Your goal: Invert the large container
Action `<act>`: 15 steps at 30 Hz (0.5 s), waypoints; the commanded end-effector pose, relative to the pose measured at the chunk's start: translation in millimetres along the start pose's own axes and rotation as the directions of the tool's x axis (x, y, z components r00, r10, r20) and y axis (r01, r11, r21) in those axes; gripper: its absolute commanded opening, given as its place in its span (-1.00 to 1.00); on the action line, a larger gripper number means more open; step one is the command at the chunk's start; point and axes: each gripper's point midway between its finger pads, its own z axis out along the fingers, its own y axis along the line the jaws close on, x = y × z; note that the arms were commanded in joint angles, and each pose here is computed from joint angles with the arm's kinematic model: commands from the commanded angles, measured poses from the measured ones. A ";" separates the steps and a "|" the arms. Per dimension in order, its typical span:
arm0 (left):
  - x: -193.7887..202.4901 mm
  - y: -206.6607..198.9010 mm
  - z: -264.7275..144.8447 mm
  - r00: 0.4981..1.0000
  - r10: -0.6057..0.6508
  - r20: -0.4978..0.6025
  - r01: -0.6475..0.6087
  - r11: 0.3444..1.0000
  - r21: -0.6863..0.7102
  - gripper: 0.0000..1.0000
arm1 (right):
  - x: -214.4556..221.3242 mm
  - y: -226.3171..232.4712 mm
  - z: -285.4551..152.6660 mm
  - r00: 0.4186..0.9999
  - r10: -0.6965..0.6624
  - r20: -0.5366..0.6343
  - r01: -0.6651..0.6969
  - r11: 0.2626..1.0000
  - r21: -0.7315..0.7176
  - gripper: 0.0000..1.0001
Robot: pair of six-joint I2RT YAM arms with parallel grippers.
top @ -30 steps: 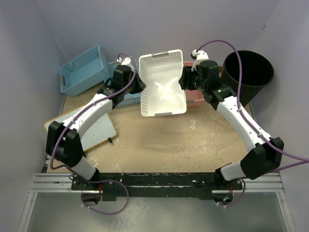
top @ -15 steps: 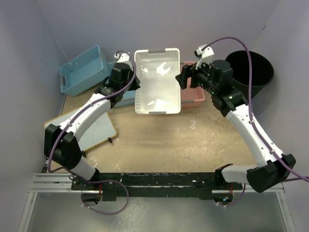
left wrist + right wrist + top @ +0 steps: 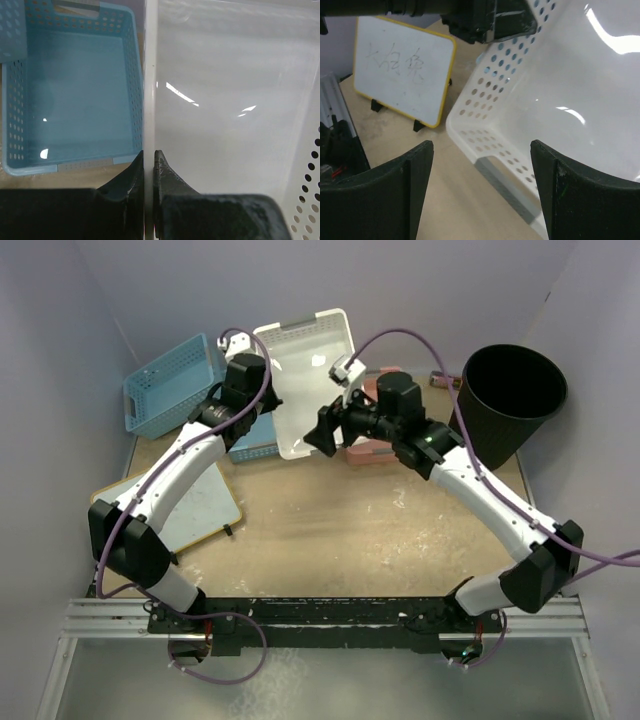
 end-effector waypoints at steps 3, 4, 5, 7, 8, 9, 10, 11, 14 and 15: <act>-28.4 0.9 -9.2 0.976 -0.193 0.101 0.199 0.978 -0.057 -1.00 | -12.4 34.4 21.5 0.988 0.120 0.093 -0.112 0.989 -0.096 0.61; -27.1 1.5 -8.7 0.972 -0.212 0.105 0.219 0.974 -0.059 -1.00 | -11.3 39.0 26.0 0.985 0.140 0.097 -0.130 0.986 -0.100 0.61; -25.8 2.2 -7.9 0.968 -0.230 0.106 0.237 0.970 -0.062 -1.00 | -9.7 43.6 30.9 0.983 0.155 0.095 -0.146 0.985 -0.097 0.61; -22.5 3.8 -6.2 0.963 -0.250 0.102 0.258 0.963 -0.080 -1.00 | -5.0 48.8 39.9 0.980 0.179 0.090 -0.173 0.983 -0.068 0.60; -21.0 4.7 -5.4 0.962 -0.253 0.098 0.262 0.961 -0.089 -1.00 | -2.8 49.8 43.9 0.979 0.184 0.092 -0.180 0.982 -0.052 0.59; -19.5 5.0 -4.2 0.962 -0.255 0.094 0.264 0.960 -0.097 -1.00 | 1.1 52.2 48.0 0.979 0.186 0.088 -0.183 0.982 -0.042 0.58; -19.4 5.4 -4.3 0.961 -0.260 0.094 0.269 0.958 -0.104 -1.00 | 5.2 51.7 52.1 0.978 0.188 0.086 -0.187 0.982 -0.020 0.55; -19.9 4.4 -4.4 0.961 -0.262 0.094 0.271 0.957 -0.103 -1.00 | 8.4 51.9 56.4 0.980 0.182 0.085 -0.183 0.983 -0.004 0.53; -20.3 1.5 -5.6 0.960 -0.264 0.089 0.272 0.958 -0.096 -1.00 | 13.9 53.8 68.6 0.986 0.145 0.080 -0.148 0.988 0.039 0.43; -20.7 1.7 -5.8 0.961 -0.263 0.089 0.271 0.957 -0.099 -1.00 | 16.0 55.9 72.2 0.989 0.128 0.074 -0.132 0.990 0.050 0.40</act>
